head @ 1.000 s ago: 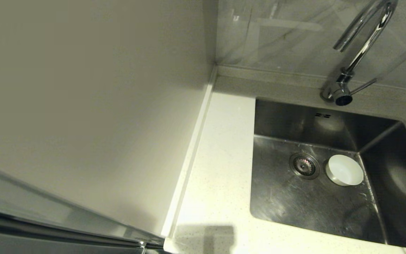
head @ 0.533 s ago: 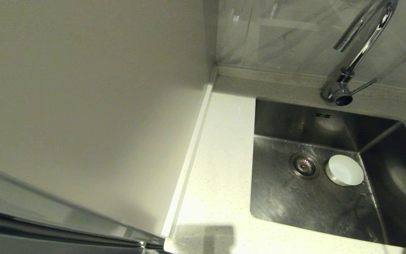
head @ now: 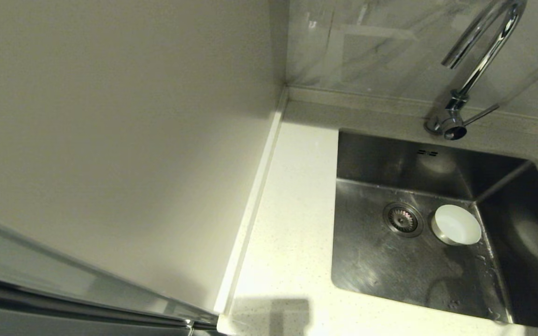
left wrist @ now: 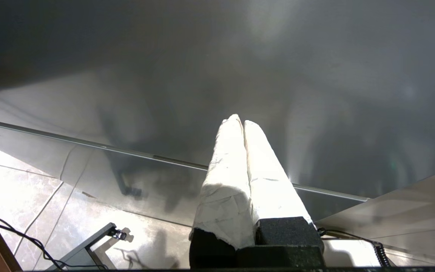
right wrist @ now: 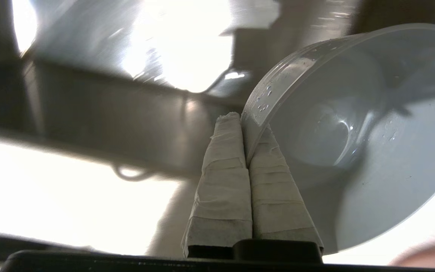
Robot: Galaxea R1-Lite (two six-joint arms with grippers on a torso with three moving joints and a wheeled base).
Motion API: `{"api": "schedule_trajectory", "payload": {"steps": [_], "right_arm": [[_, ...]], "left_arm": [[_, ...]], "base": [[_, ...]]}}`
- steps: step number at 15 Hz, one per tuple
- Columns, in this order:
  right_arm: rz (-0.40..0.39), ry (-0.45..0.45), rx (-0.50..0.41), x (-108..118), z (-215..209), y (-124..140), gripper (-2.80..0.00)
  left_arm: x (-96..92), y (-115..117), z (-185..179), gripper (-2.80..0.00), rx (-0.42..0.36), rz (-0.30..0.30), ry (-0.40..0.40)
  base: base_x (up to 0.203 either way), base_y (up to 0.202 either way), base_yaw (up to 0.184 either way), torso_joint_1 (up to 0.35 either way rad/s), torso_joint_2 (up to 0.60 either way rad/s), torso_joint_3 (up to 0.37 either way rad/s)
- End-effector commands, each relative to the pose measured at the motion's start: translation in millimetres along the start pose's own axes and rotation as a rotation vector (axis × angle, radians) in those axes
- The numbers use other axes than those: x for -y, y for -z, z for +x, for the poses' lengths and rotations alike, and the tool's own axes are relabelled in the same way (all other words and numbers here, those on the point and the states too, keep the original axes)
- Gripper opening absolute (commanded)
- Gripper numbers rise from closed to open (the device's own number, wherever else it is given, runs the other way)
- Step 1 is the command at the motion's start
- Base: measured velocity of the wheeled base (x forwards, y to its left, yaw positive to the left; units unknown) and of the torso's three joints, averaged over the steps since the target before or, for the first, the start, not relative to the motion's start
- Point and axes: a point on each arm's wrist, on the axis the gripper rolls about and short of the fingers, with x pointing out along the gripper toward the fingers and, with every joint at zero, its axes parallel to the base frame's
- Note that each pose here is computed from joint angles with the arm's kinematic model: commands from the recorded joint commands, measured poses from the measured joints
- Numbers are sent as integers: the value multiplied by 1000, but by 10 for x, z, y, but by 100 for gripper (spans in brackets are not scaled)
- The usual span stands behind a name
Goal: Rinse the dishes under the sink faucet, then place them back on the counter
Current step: Put a bowl into the sink
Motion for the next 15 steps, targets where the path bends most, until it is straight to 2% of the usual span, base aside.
{"api": "schedule_trajectory", "payload": {"steps": [1,2,4,6,8,15], "right_arm": [[-101,-52,-2,-345,-24,28,-280],[-121,-52,-16,-453,21,12,-280],[-137,31,-36,-602,243,-81,-280],[-90,142,-24,-710,546,-201,-280],[-57,208,19,-806,805,-290,-280],[-25,231,4,-894,1287,-326,-280]], "left_arm": [[0,0,-2,-280,4,-1,-1],[0,0,-2,-280,4,-1,-1],[0,0,-2,-280,4,-1,0],[0,0,-2,-280,4,-1,0],[0,0,-2,-280,4,-1,-1],[0,0,-2,-280,4,-1,-2]], "base": [[0,0,0,0,0,0],[0,0,0,0,0,0],[0,0,0,0,0,0],[0,0,0,0,0,0],[0,0,0,0,0,0],[0,0,0,0,0,0]]}}
